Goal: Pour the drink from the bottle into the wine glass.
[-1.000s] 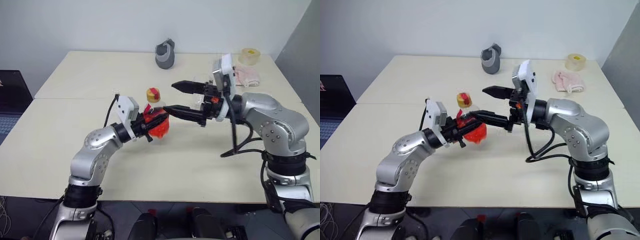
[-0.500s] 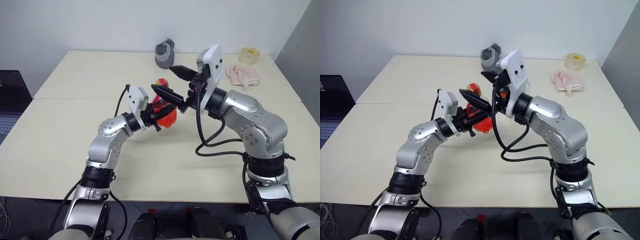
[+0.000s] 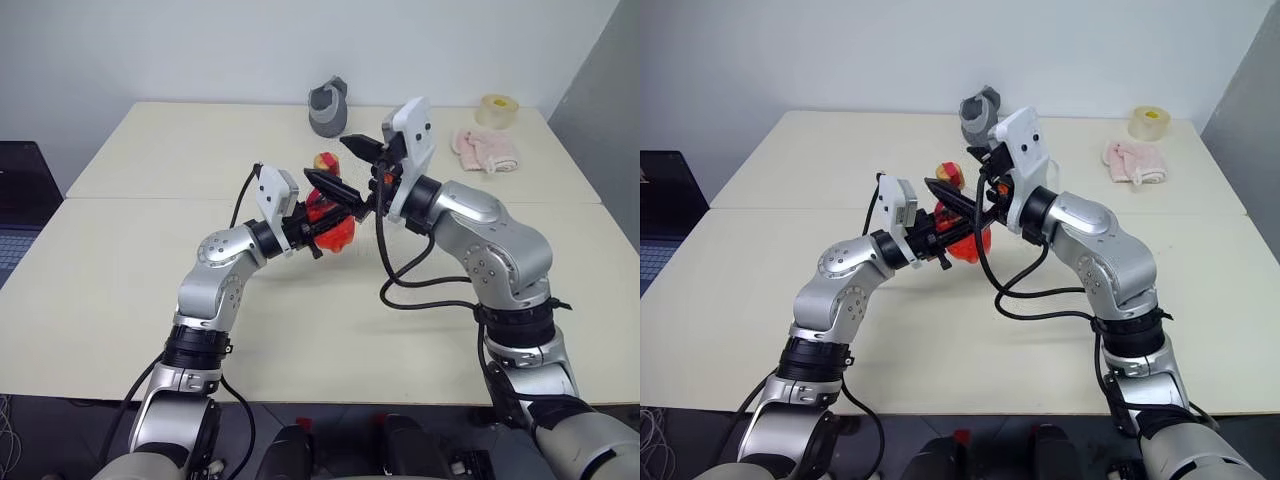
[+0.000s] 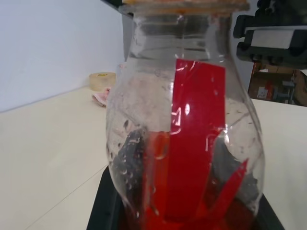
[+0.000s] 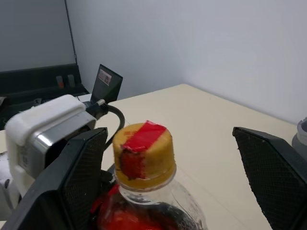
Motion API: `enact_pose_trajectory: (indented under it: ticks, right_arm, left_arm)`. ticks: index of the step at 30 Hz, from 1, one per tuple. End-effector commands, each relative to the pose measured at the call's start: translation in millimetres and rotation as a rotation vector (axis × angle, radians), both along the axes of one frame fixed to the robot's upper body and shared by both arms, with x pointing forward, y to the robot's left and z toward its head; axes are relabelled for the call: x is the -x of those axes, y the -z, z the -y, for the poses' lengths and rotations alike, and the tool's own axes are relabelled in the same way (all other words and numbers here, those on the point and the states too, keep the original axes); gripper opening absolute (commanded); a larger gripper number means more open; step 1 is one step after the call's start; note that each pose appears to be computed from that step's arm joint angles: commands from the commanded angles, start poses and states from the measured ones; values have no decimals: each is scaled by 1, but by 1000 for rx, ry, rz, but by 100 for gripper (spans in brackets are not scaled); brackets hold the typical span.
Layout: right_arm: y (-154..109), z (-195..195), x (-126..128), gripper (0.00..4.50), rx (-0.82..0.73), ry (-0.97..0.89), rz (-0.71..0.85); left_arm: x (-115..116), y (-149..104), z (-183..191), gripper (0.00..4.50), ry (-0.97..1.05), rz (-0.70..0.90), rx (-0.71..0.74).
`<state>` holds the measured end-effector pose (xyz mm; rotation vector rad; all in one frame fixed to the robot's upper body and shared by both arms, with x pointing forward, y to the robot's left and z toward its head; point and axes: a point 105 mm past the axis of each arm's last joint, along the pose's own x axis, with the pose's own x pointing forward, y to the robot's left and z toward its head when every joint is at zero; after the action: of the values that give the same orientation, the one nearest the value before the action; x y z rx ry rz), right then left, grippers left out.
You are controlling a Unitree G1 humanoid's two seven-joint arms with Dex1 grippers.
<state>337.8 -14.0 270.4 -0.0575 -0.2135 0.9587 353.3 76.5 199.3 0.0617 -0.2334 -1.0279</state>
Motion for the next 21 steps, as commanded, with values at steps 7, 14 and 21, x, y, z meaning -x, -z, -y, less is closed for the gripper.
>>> enact_pose_trajectory:
  ticks: [7,14,21]
  right_arm:
    - [-16,25,5,446,8,32,74]
    - [-9,51,12,446,32,53,29]
    - [1,63,24,446,47,8,-10]
  left_arm:
    - [20,-23,-2,104,18,65,23]
    - [26,-20,-10,104,-8,43,21]
    - [31,-20,-13,104,-31,26,30]
